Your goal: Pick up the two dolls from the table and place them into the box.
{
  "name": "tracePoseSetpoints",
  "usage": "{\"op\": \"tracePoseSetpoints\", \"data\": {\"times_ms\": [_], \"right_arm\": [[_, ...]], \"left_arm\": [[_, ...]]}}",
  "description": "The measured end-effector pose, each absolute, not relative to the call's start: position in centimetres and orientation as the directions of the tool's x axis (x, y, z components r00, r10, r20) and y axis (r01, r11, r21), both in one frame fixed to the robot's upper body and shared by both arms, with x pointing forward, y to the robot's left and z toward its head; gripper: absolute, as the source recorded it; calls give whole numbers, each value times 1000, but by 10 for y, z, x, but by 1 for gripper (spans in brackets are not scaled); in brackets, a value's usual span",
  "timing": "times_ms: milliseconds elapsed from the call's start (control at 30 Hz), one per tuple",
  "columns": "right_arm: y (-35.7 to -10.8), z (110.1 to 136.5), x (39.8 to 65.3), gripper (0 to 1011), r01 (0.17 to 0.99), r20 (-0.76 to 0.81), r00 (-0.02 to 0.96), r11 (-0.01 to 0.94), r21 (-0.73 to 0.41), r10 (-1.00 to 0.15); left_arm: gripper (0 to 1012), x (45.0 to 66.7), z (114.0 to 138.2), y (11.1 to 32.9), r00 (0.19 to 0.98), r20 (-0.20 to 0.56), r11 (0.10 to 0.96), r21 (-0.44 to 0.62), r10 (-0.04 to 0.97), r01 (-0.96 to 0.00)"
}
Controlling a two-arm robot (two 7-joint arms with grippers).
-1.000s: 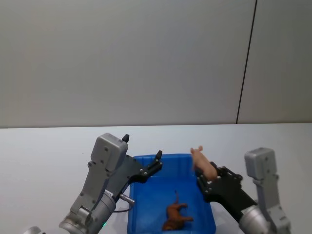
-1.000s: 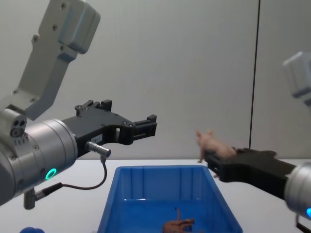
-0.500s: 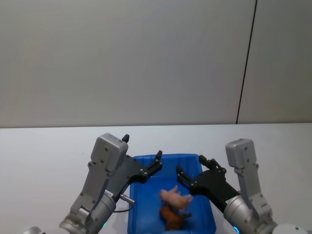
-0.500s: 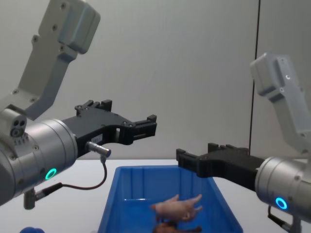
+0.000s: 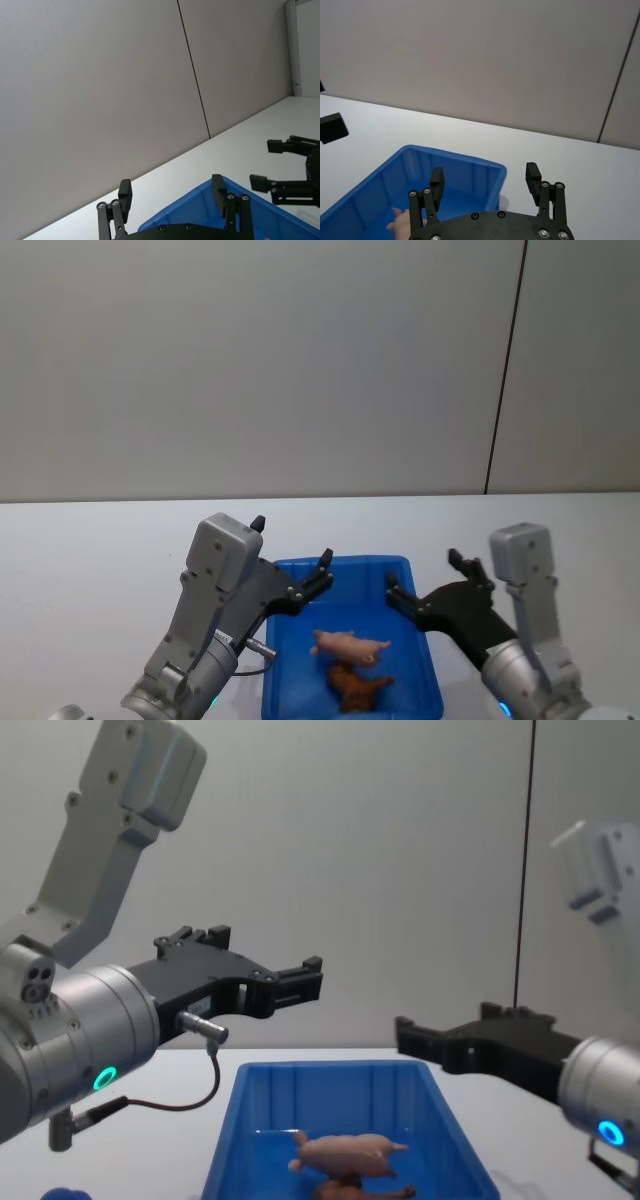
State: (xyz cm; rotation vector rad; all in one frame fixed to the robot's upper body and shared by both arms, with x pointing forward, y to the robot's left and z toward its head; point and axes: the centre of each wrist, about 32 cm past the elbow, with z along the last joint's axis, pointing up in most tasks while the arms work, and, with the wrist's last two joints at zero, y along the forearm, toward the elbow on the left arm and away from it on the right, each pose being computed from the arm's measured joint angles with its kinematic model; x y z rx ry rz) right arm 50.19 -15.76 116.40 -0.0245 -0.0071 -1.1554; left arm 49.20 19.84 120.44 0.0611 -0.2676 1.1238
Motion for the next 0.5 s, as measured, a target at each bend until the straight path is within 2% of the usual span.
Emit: {"op": "tracePoseSetpoints", "data": {"times_ms": [500], "right_arm": [[-180,1166,480,1001,963,25,268,269,25,-963]], "left_arm": [[1001,492,1204,198,404,242,434,-86,882,-897]]}}
